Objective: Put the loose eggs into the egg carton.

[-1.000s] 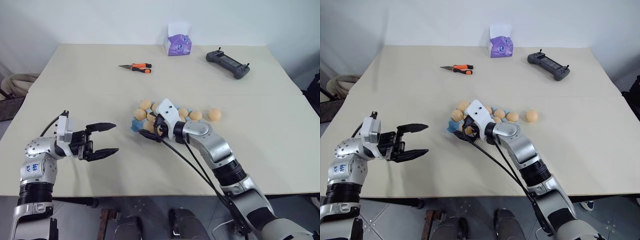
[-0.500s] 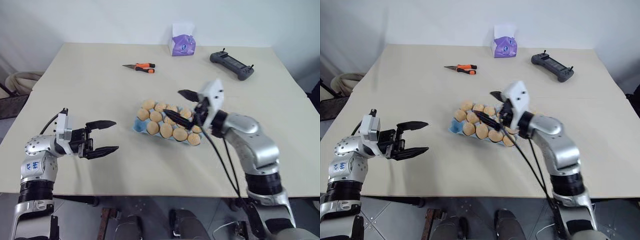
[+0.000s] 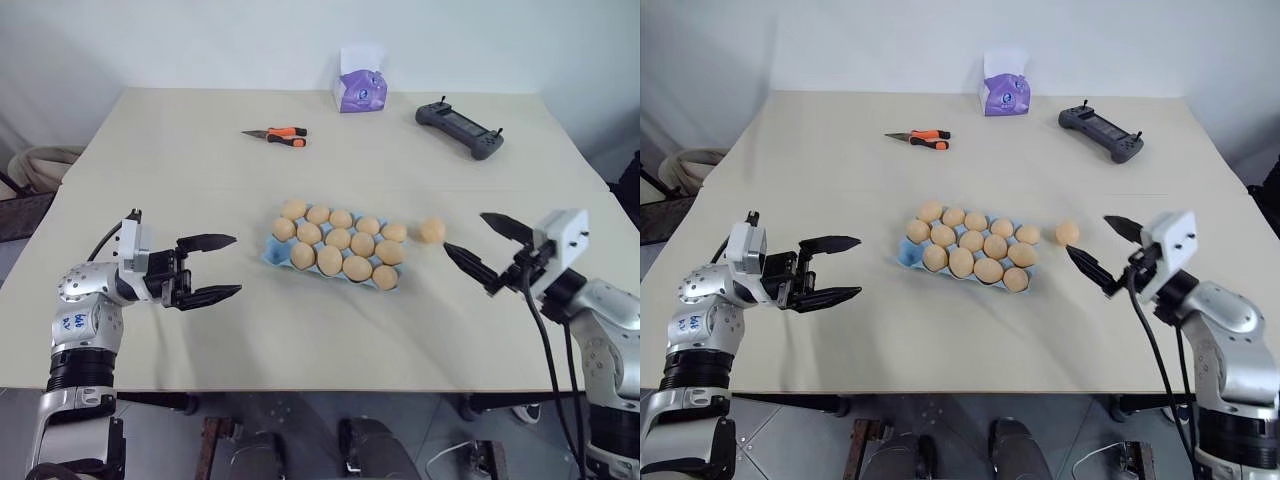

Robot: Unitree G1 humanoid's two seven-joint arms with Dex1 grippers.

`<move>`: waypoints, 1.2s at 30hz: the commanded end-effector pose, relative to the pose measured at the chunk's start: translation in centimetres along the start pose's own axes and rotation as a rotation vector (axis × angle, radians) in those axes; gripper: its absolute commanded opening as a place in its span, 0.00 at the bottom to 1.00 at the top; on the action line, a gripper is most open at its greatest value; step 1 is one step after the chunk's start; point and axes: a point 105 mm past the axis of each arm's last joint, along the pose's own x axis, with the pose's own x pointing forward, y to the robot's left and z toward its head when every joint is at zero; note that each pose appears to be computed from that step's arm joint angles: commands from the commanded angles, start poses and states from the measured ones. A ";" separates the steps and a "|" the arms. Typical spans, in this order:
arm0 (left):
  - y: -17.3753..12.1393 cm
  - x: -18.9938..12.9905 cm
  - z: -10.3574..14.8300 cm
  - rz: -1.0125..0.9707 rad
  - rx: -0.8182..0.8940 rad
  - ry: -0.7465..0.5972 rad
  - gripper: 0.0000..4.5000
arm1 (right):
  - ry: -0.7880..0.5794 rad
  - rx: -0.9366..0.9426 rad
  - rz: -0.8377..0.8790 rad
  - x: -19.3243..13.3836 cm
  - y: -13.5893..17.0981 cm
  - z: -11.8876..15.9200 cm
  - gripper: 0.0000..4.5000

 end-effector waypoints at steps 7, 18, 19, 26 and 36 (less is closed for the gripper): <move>0.2 -0.4 0.6 0.002 0.032 0.004 1.00 | 0.081 -0.003 -0.111 -5.2 -3.0 -2.3 1.00; 0.1 -0.6 0.7 0.014 0.036 0.009 1.00 | 0.039 0.066 -0.101 -1.1 -3.4 -2.1 1.00; 0.1 -0.6 0.7 0.015 0.038 0.006 1.00 | 0.023 0.073 -0.108 -0.1 -3.6 -1.8 1.00; -0.1 -0.5 0.9 0.016 0.047 0.007 1.00 | -0.006 0.115 -0.124 7.5 -3.6 -1.8 1.00; -0.5 -1.0 1.0 0.044 0.052 0.013 1.00 | 0.154 0.063 -0.165 11.8 -3.1 -5.9 1.00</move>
